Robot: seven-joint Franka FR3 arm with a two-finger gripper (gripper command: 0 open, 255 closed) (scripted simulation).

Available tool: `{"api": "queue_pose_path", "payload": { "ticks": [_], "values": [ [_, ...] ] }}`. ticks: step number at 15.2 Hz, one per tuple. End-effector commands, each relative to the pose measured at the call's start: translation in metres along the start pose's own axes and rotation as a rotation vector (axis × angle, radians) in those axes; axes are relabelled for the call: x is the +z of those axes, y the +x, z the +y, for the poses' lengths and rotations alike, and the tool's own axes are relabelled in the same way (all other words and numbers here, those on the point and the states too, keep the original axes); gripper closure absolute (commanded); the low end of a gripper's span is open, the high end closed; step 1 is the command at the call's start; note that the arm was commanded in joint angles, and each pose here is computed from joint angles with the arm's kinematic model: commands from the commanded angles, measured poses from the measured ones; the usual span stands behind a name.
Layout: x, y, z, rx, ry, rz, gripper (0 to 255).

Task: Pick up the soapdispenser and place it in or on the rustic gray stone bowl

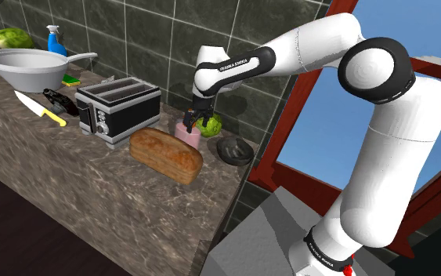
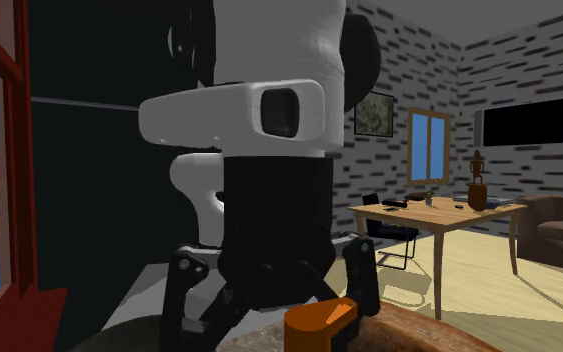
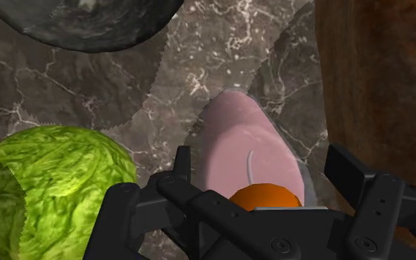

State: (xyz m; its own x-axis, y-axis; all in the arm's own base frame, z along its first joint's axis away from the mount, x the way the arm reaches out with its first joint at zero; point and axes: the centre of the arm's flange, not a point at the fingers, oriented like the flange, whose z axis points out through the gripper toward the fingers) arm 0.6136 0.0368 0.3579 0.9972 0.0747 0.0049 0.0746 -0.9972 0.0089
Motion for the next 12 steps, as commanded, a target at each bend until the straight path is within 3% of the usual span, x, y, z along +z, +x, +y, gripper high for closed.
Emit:
{"api": "queue_pose_path", "payload": {
  "ticks": [1, 4, 12],
  "values": [
    [0.011, 0.001, 0.0, 0.0, 0.0, 0.001, 0],
    [0.03, 0.001, 0.0, 0.0, 0.0, 0.001, 0],
    [0.03, 0.001, 0.0, 0.0, 0.0, 0.001, 0]
  ]
}}
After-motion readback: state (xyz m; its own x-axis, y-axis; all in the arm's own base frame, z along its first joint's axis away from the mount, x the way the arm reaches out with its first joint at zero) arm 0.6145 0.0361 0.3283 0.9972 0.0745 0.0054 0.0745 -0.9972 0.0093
